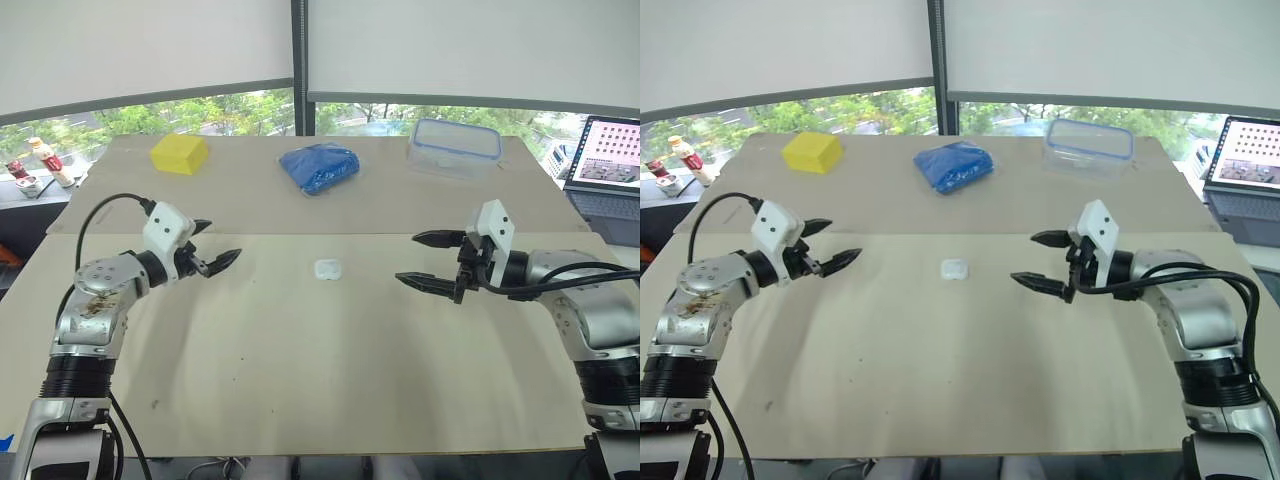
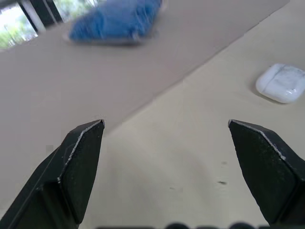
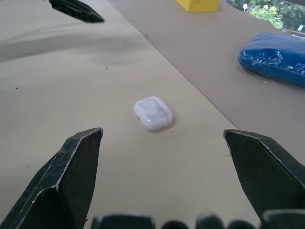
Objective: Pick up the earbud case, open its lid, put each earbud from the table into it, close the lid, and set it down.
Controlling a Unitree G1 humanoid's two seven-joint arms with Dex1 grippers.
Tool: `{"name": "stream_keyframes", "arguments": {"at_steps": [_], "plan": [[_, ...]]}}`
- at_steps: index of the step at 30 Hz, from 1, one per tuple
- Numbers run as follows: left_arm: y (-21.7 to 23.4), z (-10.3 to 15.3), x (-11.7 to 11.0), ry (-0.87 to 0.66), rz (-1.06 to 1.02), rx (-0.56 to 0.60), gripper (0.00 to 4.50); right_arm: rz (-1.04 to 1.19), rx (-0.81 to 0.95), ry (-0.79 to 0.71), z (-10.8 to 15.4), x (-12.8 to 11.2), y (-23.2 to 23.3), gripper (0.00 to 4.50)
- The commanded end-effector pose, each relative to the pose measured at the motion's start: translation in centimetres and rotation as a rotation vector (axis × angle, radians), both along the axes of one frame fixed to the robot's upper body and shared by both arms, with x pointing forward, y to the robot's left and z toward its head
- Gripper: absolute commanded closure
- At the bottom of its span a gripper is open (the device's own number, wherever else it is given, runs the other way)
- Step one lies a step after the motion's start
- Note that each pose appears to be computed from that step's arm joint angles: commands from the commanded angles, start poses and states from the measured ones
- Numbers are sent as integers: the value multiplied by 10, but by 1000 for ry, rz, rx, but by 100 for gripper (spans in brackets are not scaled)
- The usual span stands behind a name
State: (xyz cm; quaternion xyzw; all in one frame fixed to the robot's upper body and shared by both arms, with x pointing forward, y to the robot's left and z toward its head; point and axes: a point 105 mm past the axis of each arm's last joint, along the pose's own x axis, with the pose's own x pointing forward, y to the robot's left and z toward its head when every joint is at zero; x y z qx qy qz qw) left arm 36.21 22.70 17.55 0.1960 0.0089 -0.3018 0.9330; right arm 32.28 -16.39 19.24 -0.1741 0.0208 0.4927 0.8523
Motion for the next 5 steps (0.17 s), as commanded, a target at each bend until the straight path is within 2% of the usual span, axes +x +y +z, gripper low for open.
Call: {"name": "stream_keyframes", "arguments": {"at_steps": [1,5], "plan": [[0,22,2,-89,-18,-7,5,-37,27,-60,21,3,-8,0],[-2,25,4,-72,-48,-49,5,-50,35,-65,23,5,-7,0]]}}
